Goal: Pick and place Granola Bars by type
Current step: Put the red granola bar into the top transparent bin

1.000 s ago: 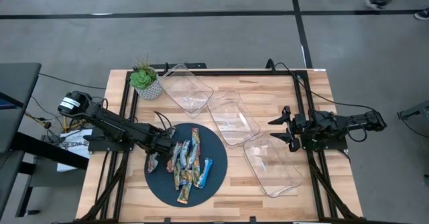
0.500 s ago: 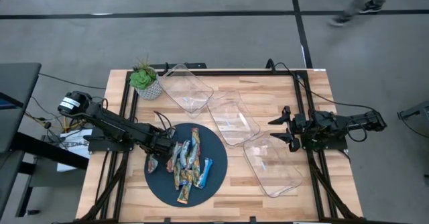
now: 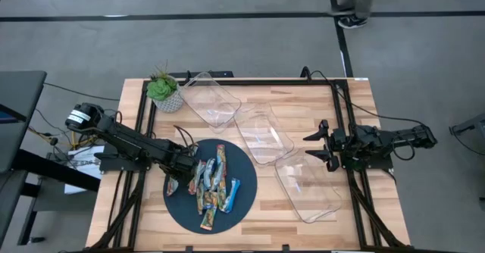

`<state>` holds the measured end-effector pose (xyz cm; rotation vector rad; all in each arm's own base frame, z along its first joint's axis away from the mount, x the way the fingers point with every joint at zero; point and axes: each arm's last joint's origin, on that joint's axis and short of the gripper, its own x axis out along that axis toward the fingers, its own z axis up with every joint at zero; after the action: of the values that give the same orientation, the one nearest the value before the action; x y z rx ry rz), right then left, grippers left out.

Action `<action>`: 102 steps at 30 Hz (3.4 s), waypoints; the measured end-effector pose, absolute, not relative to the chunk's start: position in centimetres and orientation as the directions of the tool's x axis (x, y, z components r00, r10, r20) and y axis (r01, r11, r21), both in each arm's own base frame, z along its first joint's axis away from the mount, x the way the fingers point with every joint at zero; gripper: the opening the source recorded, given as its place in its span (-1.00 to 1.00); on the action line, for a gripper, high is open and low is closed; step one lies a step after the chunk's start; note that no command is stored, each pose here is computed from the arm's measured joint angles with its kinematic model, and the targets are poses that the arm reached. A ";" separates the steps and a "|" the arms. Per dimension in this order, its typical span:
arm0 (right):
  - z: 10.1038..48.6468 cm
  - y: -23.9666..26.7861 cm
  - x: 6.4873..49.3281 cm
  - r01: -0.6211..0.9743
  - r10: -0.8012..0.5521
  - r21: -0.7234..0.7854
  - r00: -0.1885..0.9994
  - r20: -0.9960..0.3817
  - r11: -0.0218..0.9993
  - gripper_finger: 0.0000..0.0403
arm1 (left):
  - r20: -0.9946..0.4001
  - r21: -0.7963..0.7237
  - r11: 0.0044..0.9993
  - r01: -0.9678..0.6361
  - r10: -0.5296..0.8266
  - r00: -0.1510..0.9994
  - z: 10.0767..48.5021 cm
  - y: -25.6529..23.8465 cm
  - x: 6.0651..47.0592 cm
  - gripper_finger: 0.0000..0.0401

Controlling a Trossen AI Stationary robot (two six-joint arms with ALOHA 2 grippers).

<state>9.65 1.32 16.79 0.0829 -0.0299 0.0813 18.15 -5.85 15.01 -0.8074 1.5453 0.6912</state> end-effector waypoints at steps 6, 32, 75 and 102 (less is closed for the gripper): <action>16.8 1.3 9.7 -0.082 0.080 0.082 0.996 0.033 0.993 0.11 | -0.992 -0.017 0.583 -0.812 -0.110 -0.058 15.0 -5.9 18.2 -0.68; 16.8 1.3 9.7 -0.082 0.080 0.081 0.996 0.033 0.993 0.11 | -0.939 -0.340 0.494 -0.800 -0.135 0.316 19.6 -5.4 17.5 -0.78; 16.8 1.3 9.7 -0.082 0.080 0.082 0.996 0.033 0.993 0.11 | -0.242 -0.470 0.661 -0.585 0.540 0.806 28.4 5.9 19.5 -0.78; 16.8 1.3 9.7 -0.082 0.080 0.082 0.996 0.033 0.993 0.11 | -0.552 0.035 0.756 -0.654 0.560 0.618 23.5 11.5 19.5 -0.85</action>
<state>9.65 1.32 16.79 0.0830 -0.0300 0.0813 19.51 11.49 23.49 -0.1760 0.5729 0.7023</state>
